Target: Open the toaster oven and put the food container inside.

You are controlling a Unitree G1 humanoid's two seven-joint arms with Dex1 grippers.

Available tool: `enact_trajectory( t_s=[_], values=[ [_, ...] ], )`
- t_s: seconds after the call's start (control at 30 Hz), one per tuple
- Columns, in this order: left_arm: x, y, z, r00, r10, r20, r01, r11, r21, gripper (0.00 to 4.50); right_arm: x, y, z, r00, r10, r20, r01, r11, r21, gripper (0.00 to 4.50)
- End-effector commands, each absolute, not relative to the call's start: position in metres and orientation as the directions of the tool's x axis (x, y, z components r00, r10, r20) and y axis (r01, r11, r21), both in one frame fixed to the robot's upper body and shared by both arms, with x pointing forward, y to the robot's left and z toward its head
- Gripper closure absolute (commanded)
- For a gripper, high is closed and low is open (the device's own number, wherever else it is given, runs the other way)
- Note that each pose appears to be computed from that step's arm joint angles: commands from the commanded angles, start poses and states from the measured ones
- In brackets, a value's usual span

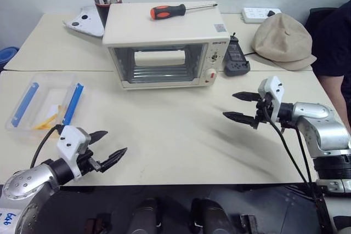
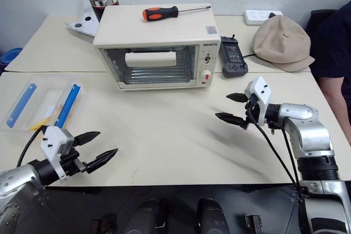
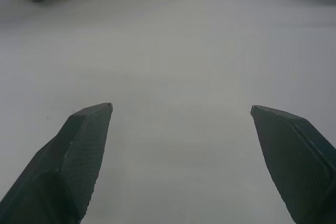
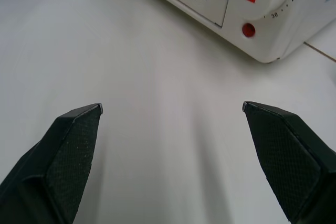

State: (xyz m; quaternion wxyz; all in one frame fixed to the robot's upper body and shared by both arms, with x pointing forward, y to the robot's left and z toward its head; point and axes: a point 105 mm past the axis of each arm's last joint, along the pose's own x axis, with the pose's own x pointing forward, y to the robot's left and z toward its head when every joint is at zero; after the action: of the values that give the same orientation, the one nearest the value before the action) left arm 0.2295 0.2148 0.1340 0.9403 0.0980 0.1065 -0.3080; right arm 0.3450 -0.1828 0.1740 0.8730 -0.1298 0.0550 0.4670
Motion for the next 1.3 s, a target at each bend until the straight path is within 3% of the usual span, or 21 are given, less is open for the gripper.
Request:
enact_trajectory(
  t_s=[0.03,0.4,0.53,0.67,0.97,1.3],
  values=[
    [0.231,0.215,0.139,0.8,-0.543,-0.255,0.591,0.786,0.182,0.0,0.343,-0.177,0.19,0.556,0.813,-0.171,-0.827,0.521,-0.212,0.02],
    [0.223,0.21,0.144,0.8,-0.567,-0.197,0.588,0.806,0.066,0.0,0.346,-0.166,0.194,0.555,0.823,-0.119,-0.831,0.544,-0.118,0.02],
    [0.231,0.208,0.163,0.809,-0.576,-0.12,0.583,0.812,0.033,0.0,0.347,-0.144,0.206,0.518,0.854,-0.036,-0.855,0.516,-0.055,0.02],
    [0.235,0.187,0.192,0.737,-0.676,-0.015,0.675,0.737,-0.029,0.0,0.356,-0.107,0.227,0.45,0.89,0.077,-0.892,0.451,-0.006,0.02],
    [0.238,0.18,0.258,0.656,-0.752,0.062,0.748,0.659,0.079,0.0,0.38,-0.06,0.251,0.387,0.912,0.139,-0.916,0.397,-0.055,0.02],
    [0.247,0.188,0.274,0.688,-0.723,0.059,0.705,0.686,0.181,0.0,0.354,-0.04,0.254,0.172,0.974,0.146,-0.976,0.188,-0.105,0.02]
  ],
)
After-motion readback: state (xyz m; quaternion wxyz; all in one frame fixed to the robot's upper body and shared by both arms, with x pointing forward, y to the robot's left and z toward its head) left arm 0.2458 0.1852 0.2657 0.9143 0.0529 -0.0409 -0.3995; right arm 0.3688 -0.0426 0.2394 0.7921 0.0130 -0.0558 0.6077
